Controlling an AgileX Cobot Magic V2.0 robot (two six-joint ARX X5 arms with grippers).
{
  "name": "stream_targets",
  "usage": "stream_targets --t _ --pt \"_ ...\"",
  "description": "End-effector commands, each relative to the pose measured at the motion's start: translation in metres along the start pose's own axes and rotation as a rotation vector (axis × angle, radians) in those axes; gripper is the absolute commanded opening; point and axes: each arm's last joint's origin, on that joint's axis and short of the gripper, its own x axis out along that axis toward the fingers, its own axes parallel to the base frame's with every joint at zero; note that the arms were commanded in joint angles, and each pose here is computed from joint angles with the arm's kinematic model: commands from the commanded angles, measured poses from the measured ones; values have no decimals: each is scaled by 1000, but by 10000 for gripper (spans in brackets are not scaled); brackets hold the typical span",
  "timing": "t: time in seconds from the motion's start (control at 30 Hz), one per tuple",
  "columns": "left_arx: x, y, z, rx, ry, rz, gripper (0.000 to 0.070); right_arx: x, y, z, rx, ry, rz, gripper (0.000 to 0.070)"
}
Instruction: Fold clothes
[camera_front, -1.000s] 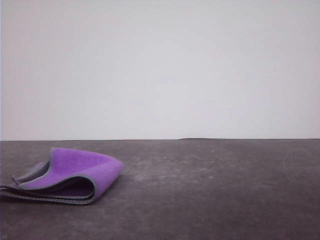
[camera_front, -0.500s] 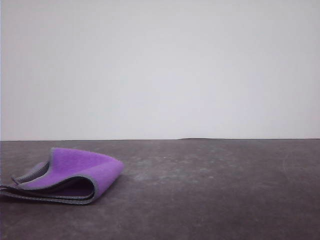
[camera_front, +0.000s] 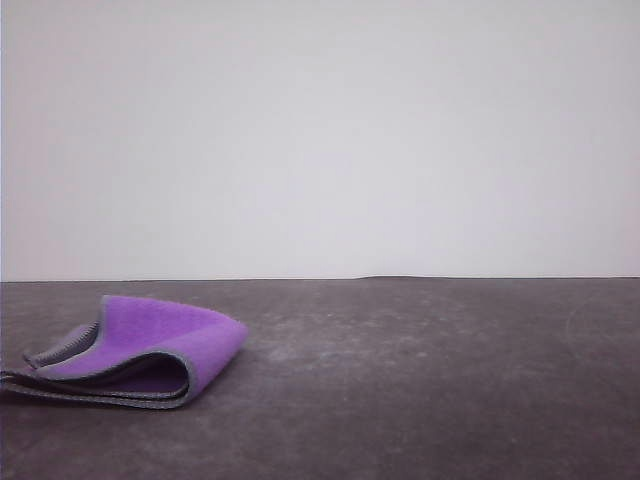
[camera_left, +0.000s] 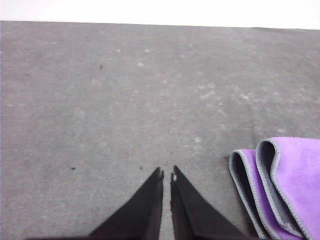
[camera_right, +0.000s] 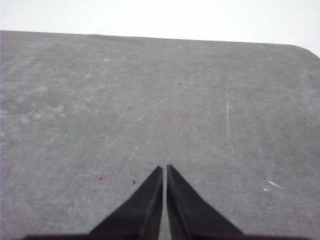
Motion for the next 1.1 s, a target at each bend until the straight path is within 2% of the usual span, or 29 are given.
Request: stream_targets --t 0.0,1.07 --pt "2 0 -7 -6 28 2 17 1 0 -1 11 -3 -5 7" --pt "2 0 -7 -6 28 2 17 1 0 -1 11 -3 -5 7"
